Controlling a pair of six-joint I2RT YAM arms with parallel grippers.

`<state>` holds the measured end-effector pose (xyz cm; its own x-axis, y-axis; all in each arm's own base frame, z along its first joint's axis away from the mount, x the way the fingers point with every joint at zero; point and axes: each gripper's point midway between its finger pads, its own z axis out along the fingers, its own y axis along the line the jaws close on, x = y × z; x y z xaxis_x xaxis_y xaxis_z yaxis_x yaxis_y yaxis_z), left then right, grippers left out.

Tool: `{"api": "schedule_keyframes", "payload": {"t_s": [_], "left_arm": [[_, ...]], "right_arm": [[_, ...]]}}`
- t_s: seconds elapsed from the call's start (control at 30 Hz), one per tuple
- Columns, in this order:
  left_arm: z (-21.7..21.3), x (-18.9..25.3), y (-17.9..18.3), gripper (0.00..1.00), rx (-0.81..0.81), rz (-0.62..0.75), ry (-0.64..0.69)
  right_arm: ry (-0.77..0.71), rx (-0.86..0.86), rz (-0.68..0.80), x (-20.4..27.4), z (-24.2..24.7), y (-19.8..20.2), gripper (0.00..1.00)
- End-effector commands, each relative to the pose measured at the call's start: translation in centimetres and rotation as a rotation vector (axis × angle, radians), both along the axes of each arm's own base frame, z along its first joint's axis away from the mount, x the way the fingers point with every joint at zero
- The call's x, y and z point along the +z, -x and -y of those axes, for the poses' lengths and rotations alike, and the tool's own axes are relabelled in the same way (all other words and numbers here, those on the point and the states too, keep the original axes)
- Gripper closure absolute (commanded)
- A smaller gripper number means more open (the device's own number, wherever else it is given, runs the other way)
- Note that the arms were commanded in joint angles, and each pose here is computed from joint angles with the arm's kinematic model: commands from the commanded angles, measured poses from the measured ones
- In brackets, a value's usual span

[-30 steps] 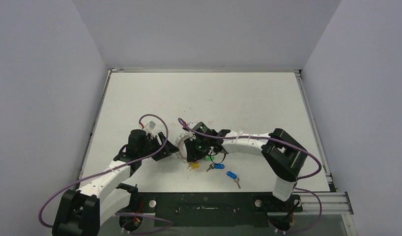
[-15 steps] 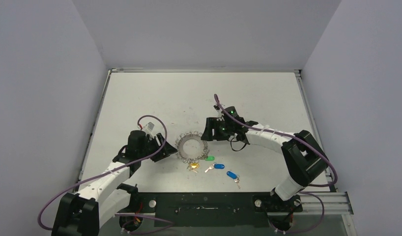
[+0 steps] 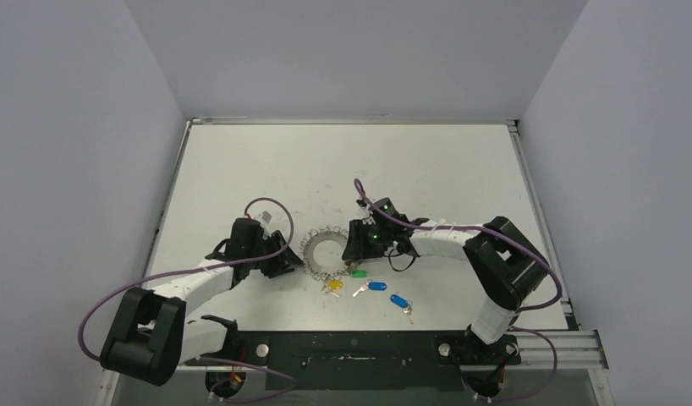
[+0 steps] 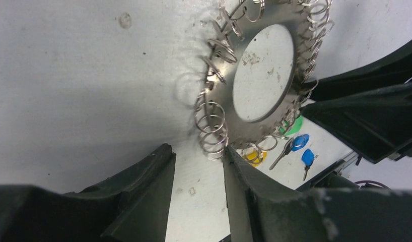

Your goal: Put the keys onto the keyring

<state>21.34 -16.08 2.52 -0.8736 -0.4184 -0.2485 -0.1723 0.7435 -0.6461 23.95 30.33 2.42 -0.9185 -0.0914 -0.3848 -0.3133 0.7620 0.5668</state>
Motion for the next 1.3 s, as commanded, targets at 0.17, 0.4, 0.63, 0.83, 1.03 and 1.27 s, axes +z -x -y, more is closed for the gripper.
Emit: {"api": "schedule_keyframes", "payload": {"t_s": [0.17, 0.4, 0.63, 0.83, 1.03, 1.27], "left_arm": [[1.0, 1.8, -4.4, 0.64, -0.055, 0.104, -0.034], [-0.9, 2.0, -7.1, 0.68, -0.081, 0.082, -0.231], [-3.0, 4.1, -7.0, 0.64, -0.053, 0.122, -0.34], [-1.8, 4.1, -4.0, 0.59, -0.043, 0.119, -0.203], [-0.7, 2.3, -1.0, 0.6, -0.012, 0.063, -0.067], [-0.7, 1.0, -0.2, 0.63, 0.02, 0.036, -0.031]], "right_arm": [[-0.055, 0.047, -0.058, -0.5, -4.8, 4.6, 0.73], [-0.197, 0.082, -0.044, 1.9, -7.8, 6.6, 0.69], [-0.073, 0.02, 0.14, 5.6, -3.0, 1.5, 0.38], [-0.005, -0.005, 0.12, 4.6, -0.2, -1.0, 0.33], [-0.001, 0.011, 0.051, 1.9, -0.9, 0.1, 0.41], [0.025, 0.018, 0.053, 0.9, -0.8, 1.5, 0.43]]}}
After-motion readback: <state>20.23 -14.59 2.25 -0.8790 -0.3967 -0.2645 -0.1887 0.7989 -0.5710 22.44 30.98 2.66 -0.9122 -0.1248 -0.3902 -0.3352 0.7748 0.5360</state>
